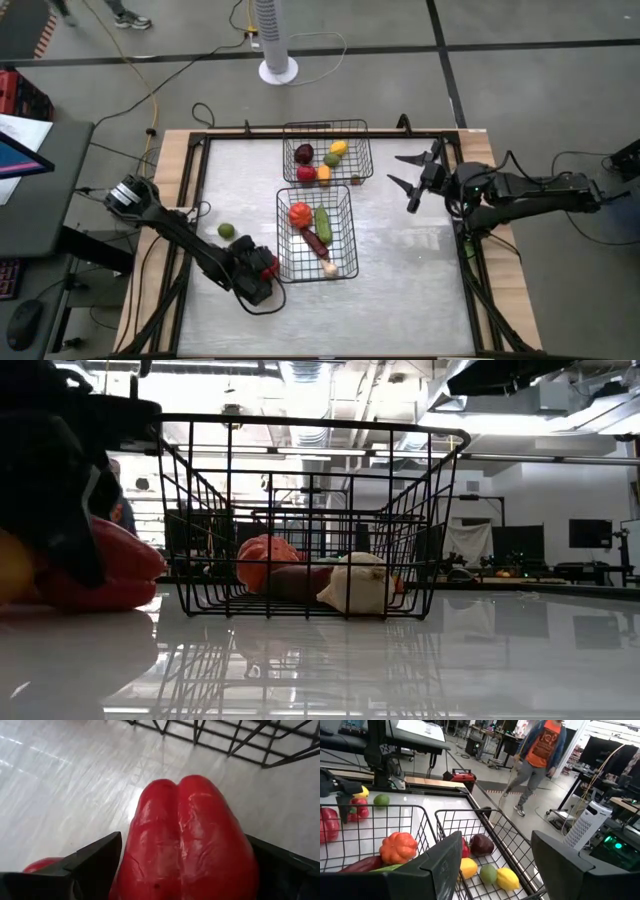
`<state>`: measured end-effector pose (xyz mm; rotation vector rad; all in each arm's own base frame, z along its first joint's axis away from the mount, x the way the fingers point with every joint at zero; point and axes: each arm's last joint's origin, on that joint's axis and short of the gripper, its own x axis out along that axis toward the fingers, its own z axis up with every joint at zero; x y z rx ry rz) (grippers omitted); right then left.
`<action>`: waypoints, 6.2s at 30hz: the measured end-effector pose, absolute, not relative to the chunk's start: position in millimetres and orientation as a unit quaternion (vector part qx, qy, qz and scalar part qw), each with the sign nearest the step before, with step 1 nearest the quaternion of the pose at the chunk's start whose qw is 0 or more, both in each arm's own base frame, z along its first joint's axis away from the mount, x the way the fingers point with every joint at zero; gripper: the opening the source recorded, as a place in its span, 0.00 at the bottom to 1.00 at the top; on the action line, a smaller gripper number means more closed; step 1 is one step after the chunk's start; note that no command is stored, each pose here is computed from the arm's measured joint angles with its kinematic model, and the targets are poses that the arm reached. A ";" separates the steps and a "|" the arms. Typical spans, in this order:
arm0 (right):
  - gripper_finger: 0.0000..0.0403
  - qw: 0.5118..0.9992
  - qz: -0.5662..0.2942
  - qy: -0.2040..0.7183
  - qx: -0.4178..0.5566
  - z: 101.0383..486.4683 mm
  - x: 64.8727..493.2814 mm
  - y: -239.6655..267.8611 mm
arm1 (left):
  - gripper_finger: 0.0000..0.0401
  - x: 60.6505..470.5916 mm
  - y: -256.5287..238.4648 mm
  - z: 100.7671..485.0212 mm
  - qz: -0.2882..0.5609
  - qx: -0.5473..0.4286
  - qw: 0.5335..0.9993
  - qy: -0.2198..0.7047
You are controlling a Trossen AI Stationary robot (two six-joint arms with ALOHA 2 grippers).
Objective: Sort produce into baskets
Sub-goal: Put the right red bell pepper into the bottom wire basket, then put the potato into the bottom wire basket
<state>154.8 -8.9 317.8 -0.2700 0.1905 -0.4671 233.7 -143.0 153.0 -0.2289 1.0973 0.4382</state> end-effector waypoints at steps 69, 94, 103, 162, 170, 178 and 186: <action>0.66 0.959 -0.228 0.106 -0.128 315.0 154.4 -8.7 | 0.84 218.7 -142.6 290.9 0.355 0.007 0.850 0.389; 0.66 0.964 -0.207 0.067 -0.153 323.6 156.1 -7.4 | 0.83 185.7 -140.9 197.8 0.391 -0.036 0.778 0.491; 0.66 0.964 -0.207 0.068 -0.152 323.3 156.5 -7.3 | 0.83 166.9 -129.2 185.3 0.402 -0.066 0.779 0.476; 0.66 0.960 -0.208 0.089 -0.163 313.7 180.9 -16.6 | 0.83 200.6 -190.3 164.0 0.104 0.009 0.882 0.459; 0.66 0.960 -0.208 0.088 -0.163 313.8 180.9 -16.6 | 0.83 197.1 -186.4 146.4 0.131 0.046 0.852 0.505; 0.66 0.960 -0.208 0.088 -0.164 313.8 180.9 -16.6 | 0.65 199.4 -183.0 146.1 0.133 0.038 0.845 0.516; 0.66 0.960 -0.208 0.087 -0.164 314.1 180.9 -16.6 | 0.62 209.1 -167.9 172.5 0.151 0.043 0.829 0.537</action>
